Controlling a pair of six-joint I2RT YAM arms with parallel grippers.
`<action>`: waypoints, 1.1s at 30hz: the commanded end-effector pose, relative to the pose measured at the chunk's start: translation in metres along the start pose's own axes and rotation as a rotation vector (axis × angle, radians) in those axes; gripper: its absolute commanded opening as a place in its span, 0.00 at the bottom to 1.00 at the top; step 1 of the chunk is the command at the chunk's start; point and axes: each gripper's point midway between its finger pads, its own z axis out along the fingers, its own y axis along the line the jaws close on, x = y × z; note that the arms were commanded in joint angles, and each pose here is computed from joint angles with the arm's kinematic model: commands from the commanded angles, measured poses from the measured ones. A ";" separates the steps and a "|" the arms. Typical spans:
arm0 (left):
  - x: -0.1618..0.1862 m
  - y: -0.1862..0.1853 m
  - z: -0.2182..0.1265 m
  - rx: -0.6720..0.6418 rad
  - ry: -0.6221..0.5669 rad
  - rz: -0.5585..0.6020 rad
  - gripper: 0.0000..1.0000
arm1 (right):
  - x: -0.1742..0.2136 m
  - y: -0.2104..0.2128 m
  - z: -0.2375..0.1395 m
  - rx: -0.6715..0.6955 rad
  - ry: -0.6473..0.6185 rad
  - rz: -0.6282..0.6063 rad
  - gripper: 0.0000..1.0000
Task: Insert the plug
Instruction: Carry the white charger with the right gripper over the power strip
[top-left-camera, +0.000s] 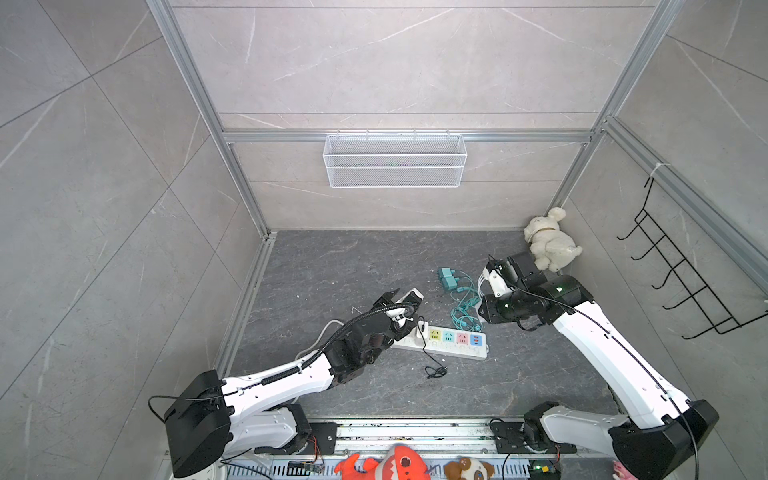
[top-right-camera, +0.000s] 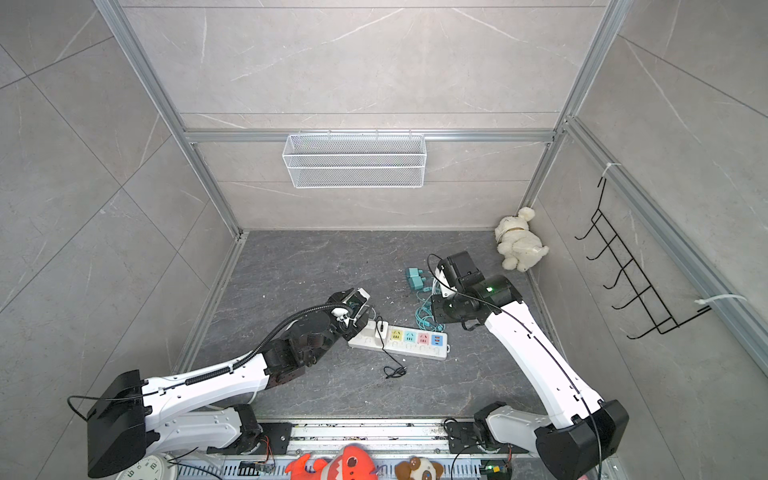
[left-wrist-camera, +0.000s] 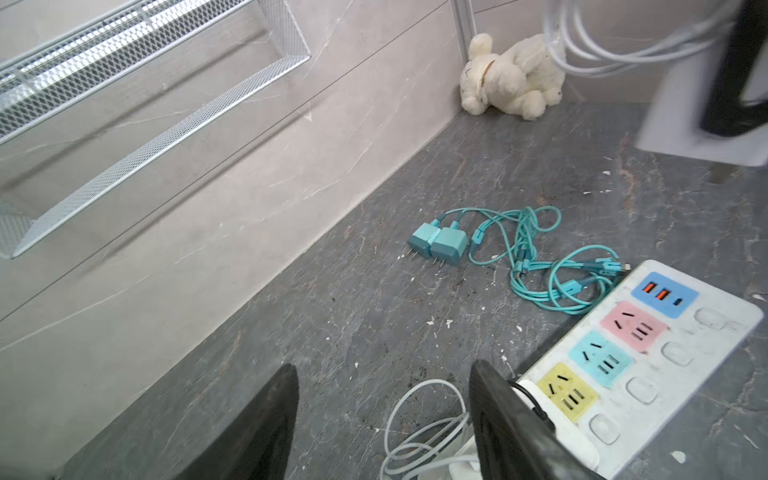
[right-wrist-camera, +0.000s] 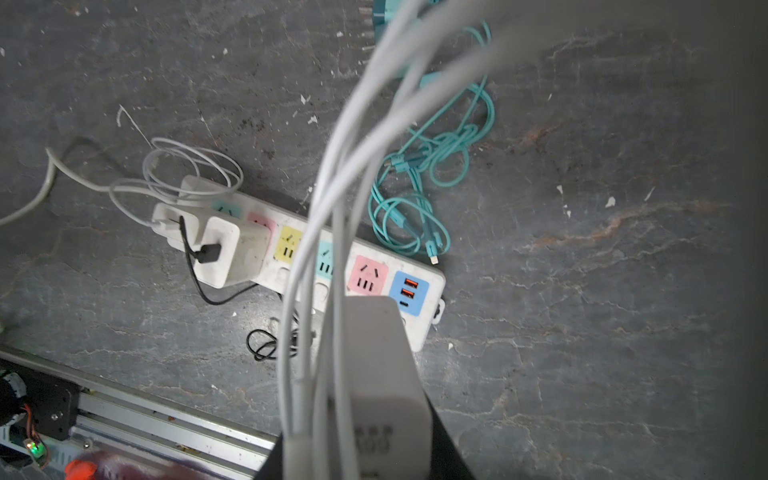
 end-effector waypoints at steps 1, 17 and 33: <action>0.002 0.034 -0.011 -0.167 0.006 -0.102 0.65 | 0.024 -0.010 0.001 0.045 0.052 0.054 0.19; 0.091 0.057 -0.043 -0.345 0.170 -0.235 0.61 | 0.034 0.087 0.052 0.032 0.107 0.006 0.20; 0.107 0.067 -0.034 -0.423 0.132 -0.377 0.61 | -0.074 0.123 0.051 0.149 -0.098 0.108 0.26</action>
